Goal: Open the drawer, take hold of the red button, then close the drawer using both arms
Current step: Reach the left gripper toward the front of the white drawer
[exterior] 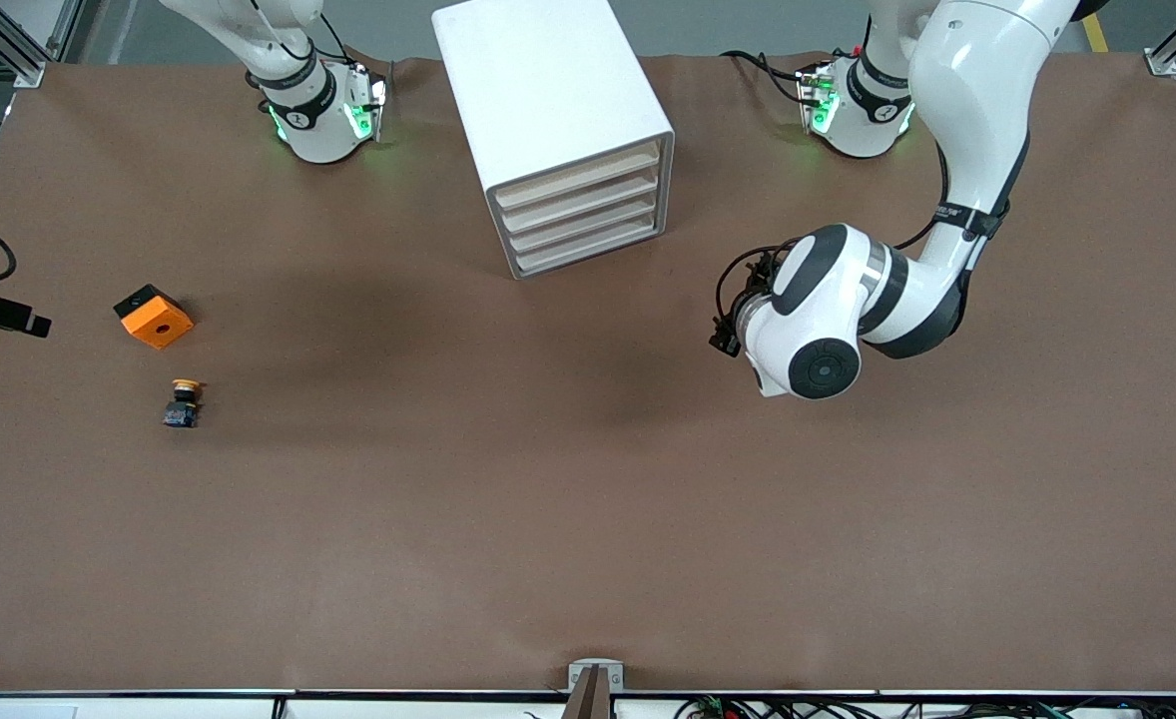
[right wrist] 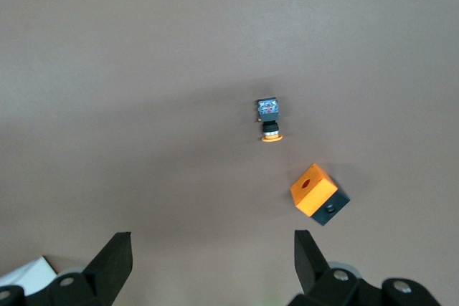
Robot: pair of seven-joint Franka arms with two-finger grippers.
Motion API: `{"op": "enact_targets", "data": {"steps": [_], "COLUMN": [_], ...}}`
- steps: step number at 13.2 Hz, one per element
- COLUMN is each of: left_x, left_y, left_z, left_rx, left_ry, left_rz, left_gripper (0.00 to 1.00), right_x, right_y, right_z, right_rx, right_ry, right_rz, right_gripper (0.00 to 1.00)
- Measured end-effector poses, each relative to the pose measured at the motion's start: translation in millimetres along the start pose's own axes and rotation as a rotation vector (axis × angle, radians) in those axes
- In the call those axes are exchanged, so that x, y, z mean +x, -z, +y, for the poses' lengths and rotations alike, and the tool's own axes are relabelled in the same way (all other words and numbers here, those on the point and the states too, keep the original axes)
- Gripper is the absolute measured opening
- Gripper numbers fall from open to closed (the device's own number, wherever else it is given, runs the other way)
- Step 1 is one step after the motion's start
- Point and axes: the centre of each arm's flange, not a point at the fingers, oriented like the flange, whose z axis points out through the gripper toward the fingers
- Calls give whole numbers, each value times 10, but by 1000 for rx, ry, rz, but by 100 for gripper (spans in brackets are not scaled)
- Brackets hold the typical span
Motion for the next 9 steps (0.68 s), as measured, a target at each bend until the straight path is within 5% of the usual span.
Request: {"op": "enact_targets", "data": {"steps": [5, 9], "left_x": [-227, -279], "left_y": [-220, -541], "left_z": [142, 226], "left_rx": [85, 224], "left_ry": [193, 296], "left_rz": [-116, -194], "left_gripper": [100, 100], "right_x": [-83, -170], "right_y": [15, 19], "right_z": [-457, -932], "right_rx": [-7, -23], "right_ry": [-180, -334], "right_rz": [-28, -33], "right_gripper": [100, 100]}}
